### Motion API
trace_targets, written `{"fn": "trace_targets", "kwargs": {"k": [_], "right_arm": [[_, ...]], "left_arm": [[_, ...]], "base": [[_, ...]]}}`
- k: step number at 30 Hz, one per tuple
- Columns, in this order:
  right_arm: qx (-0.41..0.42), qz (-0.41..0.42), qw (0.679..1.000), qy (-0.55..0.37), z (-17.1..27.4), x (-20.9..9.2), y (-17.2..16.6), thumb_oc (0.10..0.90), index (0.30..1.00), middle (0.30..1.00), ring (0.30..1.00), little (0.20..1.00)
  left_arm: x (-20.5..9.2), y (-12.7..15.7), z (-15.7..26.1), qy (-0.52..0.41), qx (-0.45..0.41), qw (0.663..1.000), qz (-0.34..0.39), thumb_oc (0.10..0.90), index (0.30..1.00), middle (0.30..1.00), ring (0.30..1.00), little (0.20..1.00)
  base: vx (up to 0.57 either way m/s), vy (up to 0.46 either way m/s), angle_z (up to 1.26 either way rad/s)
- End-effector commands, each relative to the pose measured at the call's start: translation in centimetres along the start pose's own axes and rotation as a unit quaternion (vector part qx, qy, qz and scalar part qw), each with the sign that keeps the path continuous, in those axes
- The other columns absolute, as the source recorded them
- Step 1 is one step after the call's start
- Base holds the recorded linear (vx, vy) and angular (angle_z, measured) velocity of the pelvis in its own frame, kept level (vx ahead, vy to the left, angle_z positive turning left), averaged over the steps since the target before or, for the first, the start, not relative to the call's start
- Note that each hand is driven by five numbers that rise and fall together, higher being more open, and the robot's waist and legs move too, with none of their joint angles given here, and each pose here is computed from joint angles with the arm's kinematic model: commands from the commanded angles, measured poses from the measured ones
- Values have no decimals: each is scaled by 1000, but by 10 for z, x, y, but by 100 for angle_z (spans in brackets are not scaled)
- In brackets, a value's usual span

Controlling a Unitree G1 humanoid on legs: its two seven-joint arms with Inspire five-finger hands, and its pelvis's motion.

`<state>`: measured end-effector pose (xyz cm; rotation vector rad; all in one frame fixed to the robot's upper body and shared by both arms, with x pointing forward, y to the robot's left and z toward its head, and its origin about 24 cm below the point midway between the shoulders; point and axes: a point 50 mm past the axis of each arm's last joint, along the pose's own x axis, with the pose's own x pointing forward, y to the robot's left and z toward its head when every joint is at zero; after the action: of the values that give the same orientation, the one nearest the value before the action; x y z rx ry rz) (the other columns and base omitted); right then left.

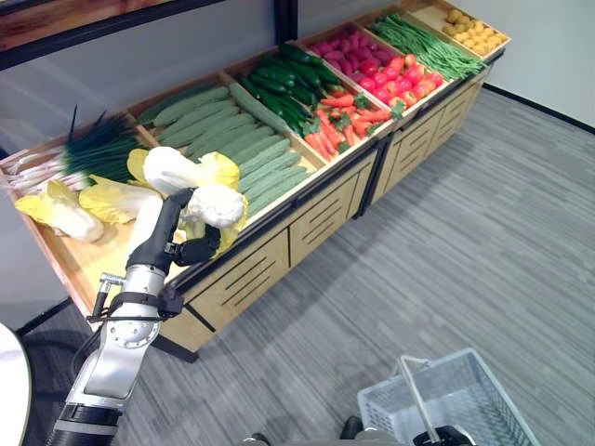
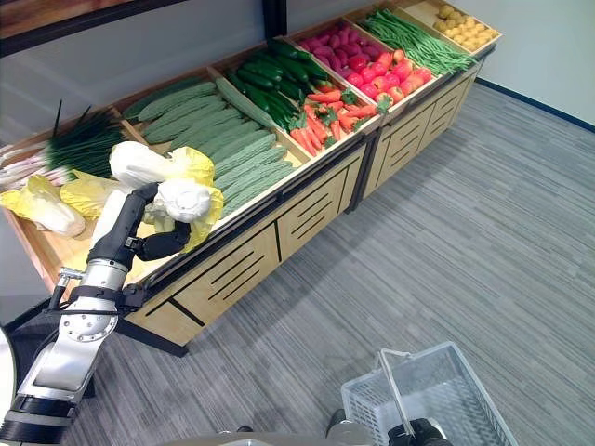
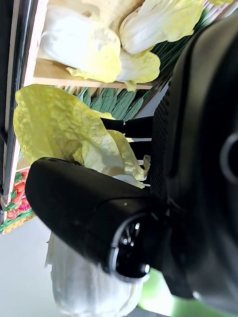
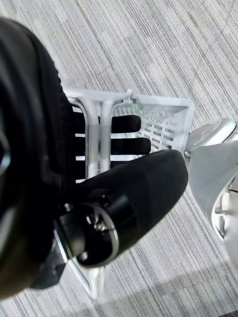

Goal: Get the vegetables into the basket

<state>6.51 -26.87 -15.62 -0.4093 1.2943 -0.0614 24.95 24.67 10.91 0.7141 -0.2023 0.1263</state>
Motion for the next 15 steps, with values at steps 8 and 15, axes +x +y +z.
{"fn": "trace_targets", "kwargs": {"k": [8, 15], "right_arm": [[-3, -18, 998, -61, 37, 3, -15, 400, 300, 300, 300, 300], [43, -22, 996, -71, 40, 2, -11, 400, 300, 300, 300, 300]], "left_arm": [[18, 34, 60, -165, -20, 981, 96, 400, 300, 300, 300, 300], [15, 41, 63, -173, 3, 980, 93, 400, 300, 300, 300, 300]], "base": [[23, 82, -63], [79, 285, -63]]}}
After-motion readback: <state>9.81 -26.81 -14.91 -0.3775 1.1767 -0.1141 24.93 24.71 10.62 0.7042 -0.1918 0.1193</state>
